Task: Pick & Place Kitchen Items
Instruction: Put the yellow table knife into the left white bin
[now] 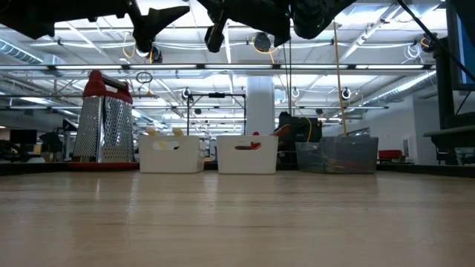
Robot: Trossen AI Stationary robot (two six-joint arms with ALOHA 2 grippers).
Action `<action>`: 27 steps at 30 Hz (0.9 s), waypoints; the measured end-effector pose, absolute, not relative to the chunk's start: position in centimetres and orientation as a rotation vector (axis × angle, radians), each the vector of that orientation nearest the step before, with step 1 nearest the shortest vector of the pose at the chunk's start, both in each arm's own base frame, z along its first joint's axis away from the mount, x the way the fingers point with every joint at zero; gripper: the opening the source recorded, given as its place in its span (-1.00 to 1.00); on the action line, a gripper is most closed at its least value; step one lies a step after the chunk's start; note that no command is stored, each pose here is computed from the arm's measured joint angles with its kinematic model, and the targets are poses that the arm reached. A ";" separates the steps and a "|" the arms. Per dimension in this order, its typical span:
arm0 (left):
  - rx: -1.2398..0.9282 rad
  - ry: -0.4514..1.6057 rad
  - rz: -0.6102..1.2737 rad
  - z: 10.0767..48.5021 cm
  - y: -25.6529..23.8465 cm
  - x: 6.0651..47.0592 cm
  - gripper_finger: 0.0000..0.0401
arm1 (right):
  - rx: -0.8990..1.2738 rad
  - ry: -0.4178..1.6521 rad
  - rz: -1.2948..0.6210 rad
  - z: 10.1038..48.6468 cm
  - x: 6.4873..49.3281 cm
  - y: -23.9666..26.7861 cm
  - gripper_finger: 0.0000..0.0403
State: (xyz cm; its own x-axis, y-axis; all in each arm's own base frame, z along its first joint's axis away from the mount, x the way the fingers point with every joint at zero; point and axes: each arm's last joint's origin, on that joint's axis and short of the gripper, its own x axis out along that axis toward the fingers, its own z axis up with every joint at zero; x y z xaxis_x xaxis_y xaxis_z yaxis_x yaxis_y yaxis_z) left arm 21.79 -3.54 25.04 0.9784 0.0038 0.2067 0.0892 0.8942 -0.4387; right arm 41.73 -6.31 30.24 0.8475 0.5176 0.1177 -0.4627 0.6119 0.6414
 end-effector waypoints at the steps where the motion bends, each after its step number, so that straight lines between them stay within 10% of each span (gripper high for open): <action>1: -0.463 -0.203 -0.062 25.1 -3.6 21.9 0.83 | 0.713 0.081 0.565 30.2 41.7 -6.3 -0.90; 27: -0.600 -0.141 -0.158 25.3 -2.5 25.2 0.95 | 0.711 0.070 0.537 30.2 41.8 -6.4 -0.90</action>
